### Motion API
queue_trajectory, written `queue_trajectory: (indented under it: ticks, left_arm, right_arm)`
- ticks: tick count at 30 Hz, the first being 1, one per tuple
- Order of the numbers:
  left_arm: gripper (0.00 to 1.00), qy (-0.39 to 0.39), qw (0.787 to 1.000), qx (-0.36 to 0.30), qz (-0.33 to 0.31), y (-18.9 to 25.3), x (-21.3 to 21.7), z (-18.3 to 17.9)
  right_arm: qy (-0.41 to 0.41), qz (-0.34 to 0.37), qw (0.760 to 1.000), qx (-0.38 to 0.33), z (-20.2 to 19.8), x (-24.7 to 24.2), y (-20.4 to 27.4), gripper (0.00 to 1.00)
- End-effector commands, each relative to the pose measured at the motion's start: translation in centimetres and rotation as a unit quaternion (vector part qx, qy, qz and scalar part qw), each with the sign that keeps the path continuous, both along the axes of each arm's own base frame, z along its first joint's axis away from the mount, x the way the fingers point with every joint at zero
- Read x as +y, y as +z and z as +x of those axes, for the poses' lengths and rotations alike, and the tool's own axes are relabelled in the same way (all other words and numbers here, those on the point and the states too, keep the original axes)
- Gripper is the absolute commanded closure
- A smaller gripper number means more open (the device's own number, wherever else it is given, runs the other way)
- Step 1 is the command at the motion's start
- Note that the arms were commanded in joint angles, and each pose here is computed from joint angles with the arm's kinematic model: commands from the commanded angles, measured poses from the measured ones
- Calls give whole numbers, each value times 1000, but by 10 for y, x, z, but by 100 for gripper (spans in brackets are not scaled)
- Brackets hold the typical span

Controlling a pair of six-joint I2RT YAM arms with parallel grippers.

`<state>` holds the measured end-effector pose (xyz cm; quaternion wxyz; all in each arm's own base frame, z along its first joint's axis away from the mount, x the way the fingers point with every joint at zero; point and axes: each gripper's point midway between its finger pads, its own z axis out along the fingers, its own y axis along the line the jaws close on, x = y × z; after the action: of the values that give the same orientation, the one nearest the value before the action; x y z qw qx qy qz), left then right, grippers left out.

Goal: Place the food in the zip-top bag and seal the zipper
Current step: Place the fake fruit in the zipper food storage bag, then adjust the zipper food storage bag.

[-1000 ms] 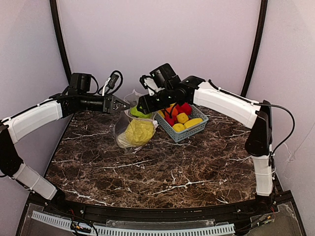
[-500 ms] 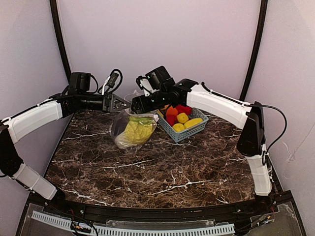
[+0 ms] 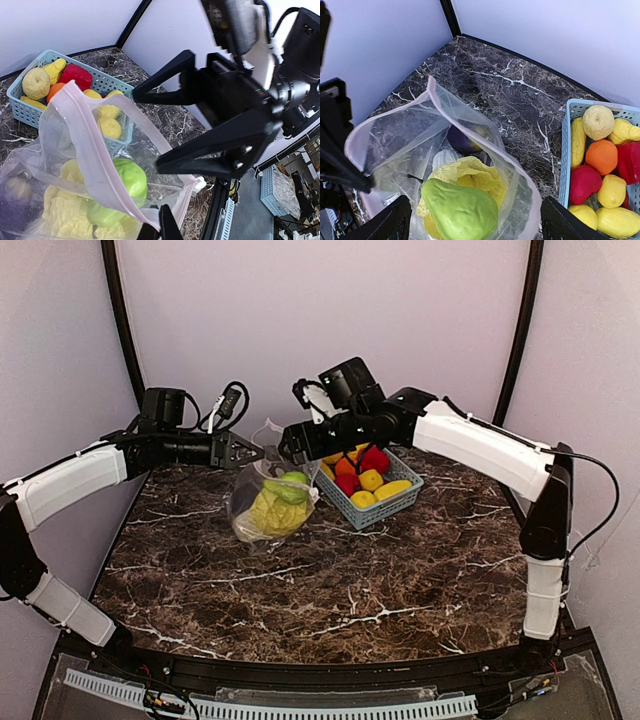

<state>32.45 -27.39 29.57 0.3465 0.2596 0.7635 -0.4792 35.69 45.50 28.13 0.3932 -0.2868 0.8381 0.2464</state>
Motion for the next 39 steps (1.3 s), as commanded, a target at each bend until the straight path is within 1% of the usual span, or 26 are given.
queue_trajectory:
  ticks: [1, 5, 9, 14, 20, 23, 25, 26, 27, 28, 29, 30, 31, 36, 39]
  left_arm:
    - [99, 8, 1000, -13, 4, 7, 7, -3]
    - [99, 7, 1000, -12, 4, 7, 7, -3]
    - [99, 6, 1000, -11, 4, 6, 6, -3]
    - [99, 6, 1000, -12, 4, 6, 6, -3]
    - [99, 5, 1000, -11, 3, 7, 6, -4]
    - [99, 5, 1000, -11, 4, 6, 6, -3]
    - [99, 6, 1000, -11, 4, 6, 6, -3]
    - [99, 6, 1000, -11, 5, 6, 7, -3]
    - [99, 6, 1000, -12, 5, 7, 6, -3]
    - [99, 8, 1000, -14, 6, 7, 7, -3]
    - [99, 8, 1000, -16, 8, 7, 7, -4]
    - [99, 11, 1000, -18, 10, 7, 8, -3]
    - [99, 14, 1000, -21, 13, 7, 9, -2]
    - [99, 19, 999, -30, 21, 11, 12, -3]
    - [99, 20, 999, -31, 24, 10, 13, -3]
  right_arm:
    - [-15, 28, 999, -17, -15, -22, 37, 13]
    - [-48, 8, 999, -13, -14, -41, 29, 15]
    - [-67, -6, 998, 18, -10, -50, 7, 20]
    - [-51, -5, 997, 51, -15, -42, -10, 28]
    - [-22, 2, 997, 75, -22, -30, -20, 43]
    - [-9, 4, 996, 86, -25, -24, -25, 53]
    - [0, 7, 996, 90, -27, -21, -24, 63]
    - [4, 10, 996, 91, -27, -19, -23, 69]
    - [10, 14, 996, 91, -29, -17, -19, 79]
    - [17, 17, 996, 90, -30, -15, -16, 88]
    - [25, 23, 996, 88, -33, -12, -11, 94]
    - [33, 28, 995, 85, -36, -9, -5, 98]
    - [41, 33, 995, 82, -40, -6, 1, 100]
    - [72, 56, 994, 61, -59, 5, 27, 100]
    - [68, 62, 994, 58, -60, 4, 27, 100]
